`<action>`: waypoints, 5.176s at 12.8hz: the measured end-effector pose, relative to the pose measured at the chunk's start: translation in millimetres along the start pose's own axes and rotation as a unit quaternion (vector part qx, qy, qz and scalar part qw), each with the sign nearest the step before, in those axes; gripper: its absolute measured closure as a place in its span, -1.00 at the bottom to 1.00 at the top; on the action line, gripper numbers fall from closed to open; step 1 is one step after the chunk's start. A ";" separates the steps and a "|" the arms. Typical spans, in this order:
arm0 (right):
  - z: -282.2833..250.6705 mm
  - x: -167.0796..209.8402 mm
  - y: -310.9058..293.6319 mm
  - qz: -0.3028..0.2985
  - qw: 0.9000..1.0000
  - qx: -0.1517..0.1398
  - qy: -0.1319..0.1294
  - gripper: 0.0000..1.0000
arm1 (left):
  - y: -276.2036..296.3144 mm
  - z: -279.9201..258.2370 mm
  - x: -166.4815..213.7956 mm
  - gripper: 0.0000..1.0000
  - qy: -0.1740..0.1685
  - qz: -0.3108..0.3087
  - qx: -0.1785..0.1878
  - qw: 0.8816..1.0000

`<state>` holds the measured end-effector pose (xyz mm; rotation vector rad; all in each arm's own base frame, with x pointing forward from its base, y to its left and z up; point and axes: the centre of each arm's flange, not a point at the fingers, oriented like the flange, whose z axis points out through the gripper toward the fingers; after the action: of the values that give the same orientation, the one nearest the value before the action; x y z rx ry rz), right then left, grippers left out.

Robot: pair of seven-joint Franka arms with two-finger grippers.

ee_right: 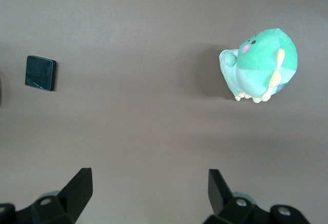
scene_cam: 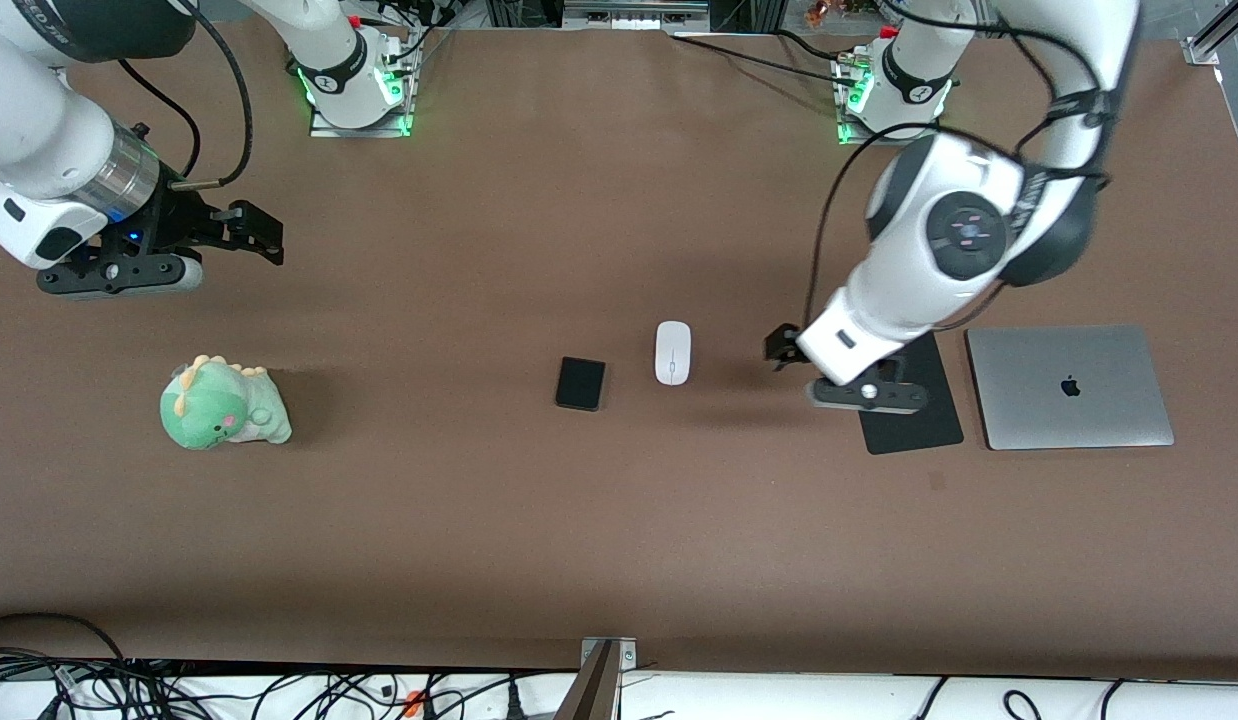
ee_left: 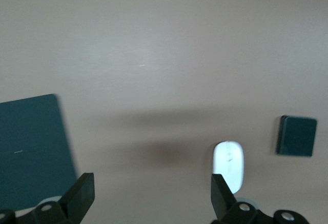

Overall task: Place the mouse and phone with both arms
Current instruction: 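Reach the left gripper down toward the white mouse, then close the left gripper on the white mouse and lift it, then carry the mouse toward the mouse pad while the right gripper reaches the phone, then grasp the black phone with the right gripper, then lower the mouse onto the black mouse pad and open the left gripper, then carry the phone toward the green plush while the left gripper withdraws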

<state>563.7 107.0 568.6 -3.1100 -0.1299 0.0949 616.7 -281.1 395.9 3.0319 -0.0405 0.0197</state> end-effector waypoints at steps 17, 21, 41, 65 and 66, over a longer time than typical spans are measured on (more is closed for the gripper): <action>49.1 27.8 -29.8 -0.021 1.000 -0.004 -0.009 -1.00 | 118.6 237.5 -77.5 -0.87 -0.044 0.072 0.005 0.996; 49.1 27.8 -29.8 -0.021 1.000 -0.004 -0.009 -1.00 | 116.3 231.7 -75.2 -0.22 -0.048 0.068 0.009 0.996; 367.0 54.3 -327.3 0.149 0.986 0.031 0.072 -1.00 | -259.3 199.1 2.8 -0.22 -0.153 -0.031 0.055 0.986; 340.9 132.5 -42.0 -0.044 0.999 -0.025 -0.006 -0.61 | -208.8 -210.3 15.0 -1.00 -0.021 -0.020 0.062 0.998; 349.2 130.1 -31.1 -0.041 0.999 -0.025 -0.004 -0.61 | -212.5 -219.6 7.2 -1.00 -0.021 -0.021 0.065 0.997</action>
<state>668.9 157.6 213.3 -3.1490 -0.2632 0.1035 627.2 -46.1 591.1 3.1631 0.0213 -0.0460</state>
